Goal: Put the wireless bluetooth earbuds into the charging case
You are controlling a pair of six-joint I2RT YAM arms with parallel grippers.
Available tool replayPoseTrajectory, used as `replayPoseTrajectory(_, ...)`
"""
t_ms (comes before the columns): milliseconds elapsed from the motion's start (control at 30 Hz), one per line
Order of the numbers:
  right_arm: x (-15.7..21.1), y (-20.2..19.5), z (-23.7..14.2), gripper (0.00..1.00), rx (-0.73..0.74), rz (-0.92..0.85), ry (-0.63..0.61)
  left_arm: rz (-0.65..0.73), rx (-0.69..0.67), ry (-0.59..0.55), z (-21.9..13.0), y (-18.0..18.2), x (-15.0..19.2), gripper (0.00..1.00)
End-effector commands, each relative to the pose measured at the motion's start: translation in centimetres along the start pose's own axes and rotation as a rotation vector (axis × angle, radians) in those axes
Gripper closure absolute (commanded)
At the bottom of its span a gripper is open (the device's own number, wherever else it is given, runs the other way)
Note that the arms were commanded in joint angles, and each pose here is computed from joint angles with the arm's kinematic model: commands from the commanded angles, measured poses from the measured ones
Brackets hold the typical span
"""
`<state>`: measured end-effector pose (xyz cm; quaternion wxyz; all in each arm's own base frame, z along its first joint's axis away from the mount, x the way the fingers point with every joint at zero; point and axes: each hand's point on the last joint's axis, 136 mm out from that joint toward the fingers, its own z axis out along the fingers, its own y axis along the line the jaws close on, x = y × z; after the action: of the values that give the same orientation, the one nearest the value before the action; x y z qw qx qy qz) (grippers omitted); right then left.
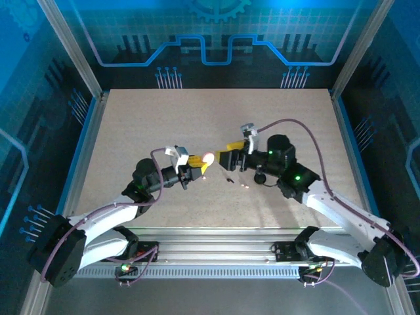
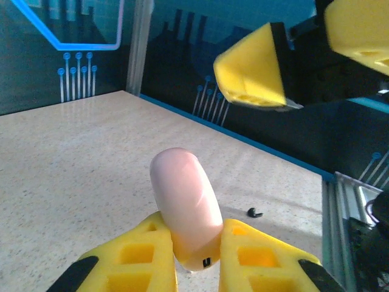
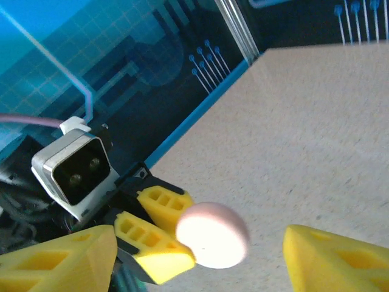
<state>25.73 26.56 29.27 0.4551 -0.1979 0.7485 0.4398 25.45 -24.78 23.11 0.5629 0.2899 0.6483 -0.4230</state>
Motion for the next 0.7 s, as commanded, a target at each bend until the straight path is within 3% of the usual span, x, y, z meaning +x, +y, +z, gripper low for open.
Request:
replayPoseTrajectory(0, 1.3, -0.4, -1.9, 0.29, -0.081, -0.245, 0.048, 0.027, 0.123, -0.017, 0.4, -2.3, -1.6, 0.90)
replayPoseTrajectory(233, 2.8, 1.9, -4.0, 0.38, -0.294, -0.625, 0.106, 0.049, 0.223, -0.031, 0.5, -3.9, -2.6, 0.90)
replayPoseTrajectory(333, 3.7, 2.3, -3.9, 0.45, -0.361, -0.671, 0.178, 0.061, 0.253, -0.036, 0.4, -4.4, -2.8, 0.90)
replayPoseTrajectory(667, 3.7, 2.6, -2.7, 0.46, -0.479, -0.689, 0.274, 0.105, 0.313, -0.045, 0.2, -5.5, -3.4, 0.90)
